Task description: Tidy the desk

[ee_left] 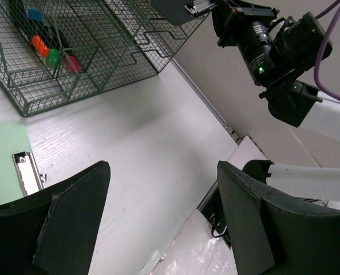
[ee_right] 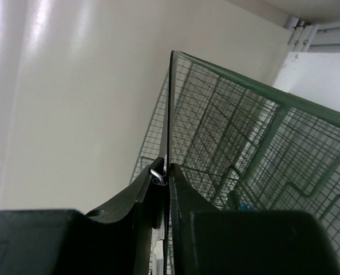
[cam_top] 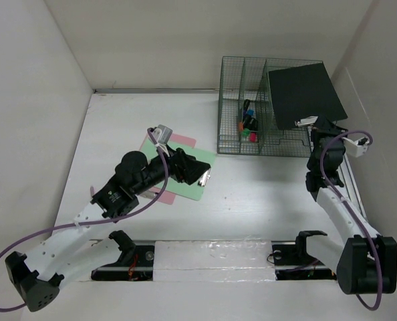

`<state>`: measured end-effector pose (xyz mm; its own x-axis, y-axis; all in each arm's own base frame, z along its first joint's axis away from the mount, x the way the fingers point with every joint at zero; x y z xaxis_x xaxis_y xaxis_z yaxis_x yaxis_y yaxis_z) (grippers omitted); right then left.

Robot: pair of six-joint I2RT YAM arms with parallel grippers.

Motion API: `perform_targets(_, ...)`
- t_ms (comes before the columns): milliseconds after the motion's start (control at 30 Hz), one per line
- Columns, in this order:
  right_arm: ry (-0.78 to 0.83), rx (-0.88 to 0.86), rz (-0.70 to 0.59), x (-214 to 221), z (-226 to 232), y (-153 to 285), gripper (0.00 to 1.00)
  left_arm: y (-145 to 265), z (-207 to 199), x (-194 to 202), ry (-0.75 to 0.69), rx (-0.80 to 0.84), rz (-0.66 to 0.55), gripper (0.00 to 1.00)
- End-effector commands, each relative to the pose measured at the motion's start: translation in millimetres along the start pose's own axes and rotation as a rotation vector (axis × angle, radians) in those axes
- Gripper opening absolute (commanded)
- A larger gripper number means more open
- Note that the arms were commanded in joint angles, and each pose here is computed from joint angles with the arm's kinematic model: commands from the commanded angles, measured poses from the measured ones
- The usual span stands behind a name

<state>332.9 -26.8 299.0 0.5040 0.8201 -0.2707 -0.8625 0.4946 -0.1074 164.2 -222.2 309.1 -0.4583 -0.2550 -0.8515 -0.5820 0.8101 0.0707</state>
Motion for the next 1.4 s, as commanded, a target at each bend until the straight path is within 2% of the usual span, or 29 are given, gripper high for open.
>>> perform_targets(0,-0.115,-0.111,0.007,-3,16,-1,0.00,-3,-8,-9,-0.004,0.042,-0.040,0.71)
perform_targets(300,-0.066,-0.017,0.071,17,-20,-5,0.00,-11,-2,-6,-0.002,0.020,-0.025,0.71)
perform_targets(400,-0.026,0.018,0.087,21,-28,-5,0.07,-13,0,-3,0.001,0.008,-0.022,0.71)
perform_targets(433,-0.021,0.022,0.090,21,-28,-5,0.15,-14,1,-3,0.001,0.004,-0.023,0.71)
perform_targets(567,0.017,0.052,0.089,17,-34,-6,0.33,-15,5,-4,-0.001,-0.030,-0.014,0.71)
perform_targets(600,0.048,0.073,0.099,16,-38,-7,0.48,-15,7,-2,0.001,-0.037,-0.015,0.71)
perform_targets(633,0.048,0.070,0.108,17,-38,-6,0.48,-16,7,-2,0.001,-0.036,-0.016,0.71)
perform_targets(700,0.076,0.104,0.127,18,-44,-7,0.62,-16,8,-3,0.000,-0.045,-0.018,0.71)
perform_targets(767,0.110,0.120,0.134,16,-47,-8,0.71,-16,9,-4,-0.005,-0.057,-0.014,0.71)
perform_targets(800,0.120,0.122,0.137,16,-47,-8,0.79,-15,8,-5,-0.005,-0.056,-0.021,0.71)
perform_targets(900,0.166,0.144,0.142,14,-51,-5,0.90,-15,12,-6,-0.004,-0.084,-0.031,0.71)
perform_targets(1133,0.244,0.163,0.115,-3,-55,16,1.00,-22,29,4,0.003,-0.185,0.017,0.70)
perform_targets(1233,0.273,0.147,0.086,-16,-50,29,1.00,-29,38,13,0.001,-0.227,0.062,0.68)
perform_targets(1367,0.253,0.080,0.077,-29,-27,45,1.00,-39,57,41,0.020,-0.300,0.132,0.73)
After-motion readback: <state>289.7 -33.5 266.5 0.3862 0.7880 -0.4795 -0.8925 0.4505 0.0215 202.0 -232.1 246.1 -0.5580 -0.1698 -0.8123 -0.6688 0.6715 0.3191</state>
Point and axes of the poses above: each gripper's point midway between its finger pads, its own y axis back along the fingers, its own z axis along the line the jaws close on, x = y × z, the point moved 5 cm from there along y, back along the fingers, and after that the axes turned 3 degrees about -y, right-handed, at the moved point
